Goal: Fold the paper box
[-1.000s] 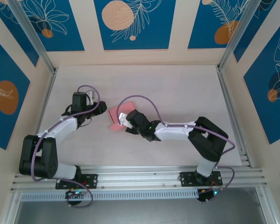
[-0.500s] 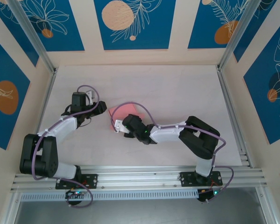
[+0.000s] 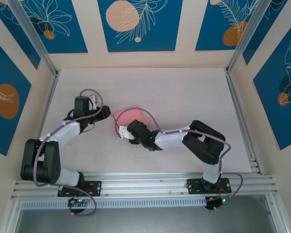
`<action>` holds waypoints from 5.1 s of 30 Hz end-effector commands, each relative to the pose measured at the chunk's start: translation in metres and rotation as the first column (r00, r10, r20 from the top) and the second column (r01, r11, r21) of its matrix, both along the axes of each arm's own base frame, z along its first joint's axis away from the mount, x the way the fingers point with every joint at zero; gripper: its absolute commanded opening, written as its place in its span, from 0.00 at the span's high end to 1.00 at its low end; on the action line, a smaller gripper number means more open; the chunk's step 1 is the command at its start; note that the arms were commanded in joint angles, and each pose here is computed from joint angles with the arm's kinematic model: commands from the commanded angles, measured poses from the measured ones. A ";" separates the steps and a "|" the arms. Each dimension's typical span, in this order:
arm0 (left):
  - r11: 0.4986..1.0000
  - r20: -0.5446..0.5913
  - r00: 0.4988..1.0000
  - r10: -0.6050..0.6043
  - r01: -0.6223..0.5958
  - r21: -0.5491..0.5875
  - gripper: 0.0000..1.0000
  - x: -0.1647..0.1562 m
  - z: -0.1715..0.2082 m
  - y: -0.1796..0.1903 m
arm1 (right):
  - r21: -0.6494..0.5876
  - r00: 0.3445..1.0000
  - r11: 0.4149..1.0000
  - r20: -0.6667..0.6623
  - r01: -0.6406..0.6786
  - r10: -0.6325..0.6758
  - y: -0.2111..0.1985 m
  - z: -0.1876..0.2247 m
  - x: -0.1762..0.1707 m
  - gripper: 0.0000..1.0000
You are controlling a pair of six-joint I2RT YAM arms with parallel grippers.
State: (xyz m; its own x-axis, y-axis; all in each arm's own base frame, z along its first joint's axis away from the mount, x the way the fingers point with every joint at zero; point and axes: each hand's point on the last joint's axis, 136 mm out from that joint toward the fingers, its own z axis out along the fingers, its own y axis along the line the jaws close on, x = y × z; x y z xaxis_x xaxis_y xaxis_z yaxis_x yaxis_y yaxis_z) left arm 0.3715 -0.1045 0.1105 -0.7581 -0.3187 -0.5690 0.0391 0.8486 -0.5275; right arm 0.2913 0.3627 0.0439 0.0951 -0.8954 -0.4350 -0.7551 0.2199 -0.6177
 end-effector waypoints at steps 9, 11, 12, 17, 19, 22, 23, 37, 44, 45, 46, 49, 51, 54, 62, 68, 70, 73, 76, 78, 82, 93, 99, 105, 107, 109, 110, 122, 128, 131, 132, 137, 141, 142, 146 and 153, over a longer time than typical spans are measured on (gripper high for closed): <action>1.000 0.009 1.000 0.017 -0.017 -0.016 0.51 -0.003 0.002 0.008 | 0.029 0.997 0.999 0.069 -0.038 0.036 0.024 0.027 0.009 0.78; 1.000 0.012 1.000 0.021 -0.021 -0.019 0.51 -0.003 0.004 0.010 | 0.018 0.997 0.999 0.072 -0.042 0.040 0.024 0.030 0.008 0.87; 1.000 0.014 1.000 0.023 -0.023 -0.018 0.51 -0.003 0.005 0.011 | 0.013 0.996 0.999 0.076 -0.040 0.039 0.023 0.033 0.008 0.89; 0.999 0.028 0.998 0.047 -0.047 -0.015 0.50 -0.004 0.011 0.021 | 0.005 0.997 0.999 0.072 -0.033 0.032 0.020 0.053 0.005 0.94; 0.998 0.030 0.998 0.056 -0.055 -0.021 0.50 -0.006 0.013 0.024 | 0.006 0.998 1.000 0.061 -0.024 0.023 0.017 0.063 0.004 0.95; 0.997 0.033 0.997 0.068 -0.067 -0.029 0.50 -0.009 0.014 0.027 | 0.003 1.000 1.000 0.028 -0.005 0.005 0.011 0.078 0.001 0.96; 0.997 0.033 0.997 0.072 -0.070 -0.033 0.50 -0.011 0.015 0.028 | 0.007 1.000 1.000 0.008 0.008 -0.008 0.009 0.084 0.000 0.97; 0.994 0.052 0.995 0.090 -0.086 -0.070 0.49 -0.028 0.018 0.028 | -0.036 0.967 0.997 -0.243 0.065 -0.072 -0.006 0.094 -0.016 1.00; 0.995 0.062 0.995 0.084 -0.080 -0.067 0.49 -0.024 0.025 0.028 | -0.091 0.965 0.995 -0.257 0.030 -0.052 0.012 0.051 -0.018 1.00; 0.995 0.067 0.994 0.083 -0.078 -0.065 0.49 -0.023 0.027 0.028 | -0.090 0.964 0.996 -0.263 0.026 -0.049 0.013 0.048 -0.019 1.00; 0.995 0.070 0.994 0.082 -0.077 -0.065 0.49 -0.022 0.028 0.028 | -0.091 0.961 0.996 -0.275 0.016 -0.041 0.014 0.045 -0.022 1.00; 0.996 0.077 0.994 0.073 -0.069 -0.064 0.49 -0.020 0.031 0.027 | -0.096 0.951 0.995 -0.309 0.004 -0.033 0.015 0.033 -0.027 1.00; 0.996 0.078 0.995 0.065 -0.059 -0.070 0.49 -0.019 0.031 0.025 | -0.104 0.942 0.995 -0.333 0.005 -0.040 0.015 0.024 -0.030 0.99; 0.996 0.075 0.996 0.050 -0.044 -0.079 0.49 -0.019 0.030 0.022 | -0.121 0.927 0.993 -0.372 0.006 -0.051 0.013 0.006 -0.035 0.93; 0.996 0.022 1.000 -0.009 0.011 -0.093 0.43 -0.023 0.011 0.004 | -0.083 0.885 0.996 -0.458 0.046 -0.079 0.014 -0.014 -0.038 0.70; 0.995 -0.013 0.997 -0.079 0.078 -0.054 0.39 -0.021 -0.001 -0.009 | 0.003 0.897 0.996 -0.434 0.091 -0.080 0.021 0.022 -0.031 0.59; 0.994 -0.016 0.994 -0.105 0.104 -0.043 0.39 -0.020 -0.003 -0.015 | 0.066 0.901 0.992 -0.429 0.107 -0.069 0.025 0.046 -0.030 0.56; 0.990 -0.013 0.990 -0.141 0.141 -0.028 0.38 -0.017 -0.005 -0.024 | 0.181 0.900 0.976 -0.434 0.124 -0.034 0.028 0.087 -0.032 0.52; 0.985 -0.013 0.985 -0.171 0.171 -0.017 0.36 -0.012 -0.006 -0.032 | 0.286 0.897 0.941 -0.439 0.183 -0.041 0.021 0.120 -0.027 0.47; 0.981 -0.015 0.981 -0.191 0.191 -0.010 0.36 -0.009 -0.006 -0.038 | 0.330 0.872 0.897 -0.477 0.294 -0.110 0.005 0.134 -0.013 0.43; 0.975 -0.043 0.974 -0.222 0.223 0.005 0.36 -0.004 -0.016 -0.049 | 0.360 0.737 0.746 -0.627 0.560 -0.251 -0.036 0.140 0.019 0.34; 0.974 -0.129 0.966 -0.225 0.228 0.010 0.55 0.014 -0.051 -0.056 | 0.183 0.303 0.392 -0.915 0.902 -0.268 -0.094 0.079 0.060 0.27; 0.976 -0.147 0.965 -0.215 0.218 0.006 0.57 0.016 -0.059 -0.056 | 0.131 0.183 0.332 -0.975 0.934 -0.129 -0.093 0.053 0.070 0.26; 0.981 -0.180 0.966 -0.187 0.192 0.010 0.67 0.014 -0.071 -0.047 | 0.088 0.101 0.305 -0.995 0.948 -0.027 -0.083 0.029 0.077 0.26; 0.984 -0.192 0.966 -0.172 0.176 0.004 0.71 0.013 -0.076 -0.043 | 0.090 0.093 0.298 -0.996 0.950 0.005 -0.079 0.025 0.078 0.26; 0.986 -0.196 0.967 -0.164 0.167 -0.002 0.72 0.013 -0.078 -0.039 | 0.094 0.086 0.294 -0.995 0.951 0.040 -0.075 0.025 0.079 0.26; 0.986 -0.196 0.967 -0.163 0.165 -0.005 0.72 0.012 -0.078 -0.039 | 0.097 0.083 0.295 -0.995 0.951 0.060 -0.072 0.025 0.079 0.25; 0.986 -0.192 0.967 -0.168 0.163 -0.043 0.73 0.010 -0.079 -0.043 | 0.126 0.063 0.302 -0.976 0.945 0.210 -0.038 0.027 0.081 0.28; 0.985 -0.143 0.975 -0.171 0.165 -0.055 0.71 0.014 -0.065 -0.045 | 0.113 0.038 0.302 -0.969 0.947 0.244 -0.032 0.033 0.079 0.49; 0.984 -0.072 0.982 -0.174 0.172 -0.035 0.50 0.016 -0.046 -0.043 | 0.092 0.013 0.296 -0.965 0.951 0.261 -0.037 0.042 0.078 0.54; 0.984 -0.039 0.984 -0.176 0.175 -0.022 0.40 0.016 -0.038 -0.042 | 0.084 0.002 0.294 -0.963 0.952 0.268 -0.039 0.046 0.077 0.54; 0.963 0.291 0.918 -0.268 0.251 0.096 0.01 0.013 0.026 -0.043 | -0.003 -0.098 0.297 -0.947 0.955 0.306 -0.053 0.068 0.070 0.54; 0.859 0.557 0.655 -0.512 0.370 0.355 0.00 -0.025 0.072 -0.075 | -0.098 -0.204 0.299 -0.915 0.949 0.348 -0.066 0.085 0.065 0.54; 0.803 0.584 0.551 -0.596 0.394 0.448 0.00 -0.042 0.078 -0.089 | -0.118 -0.229 0.301 -0.902 0.946 0.366 -0.069 0.088 0.064 0.54; 0.624 0.565 0.266 -0.781 0.348 0.699 0.01 -0.086 0.079 -0.117 | -0.185 -0.308 0.308 -0.854 0.933 0.420 -0.079 0.096 0.061 0.54; 0.416 0.373 0.194 -0.907 0.272 0.868 0.01 -0.093 0.058 -0.135 | -0.234 -0.379 0.354 -0.820 0.906 0.428 -0.074 0.104 0.049 0.54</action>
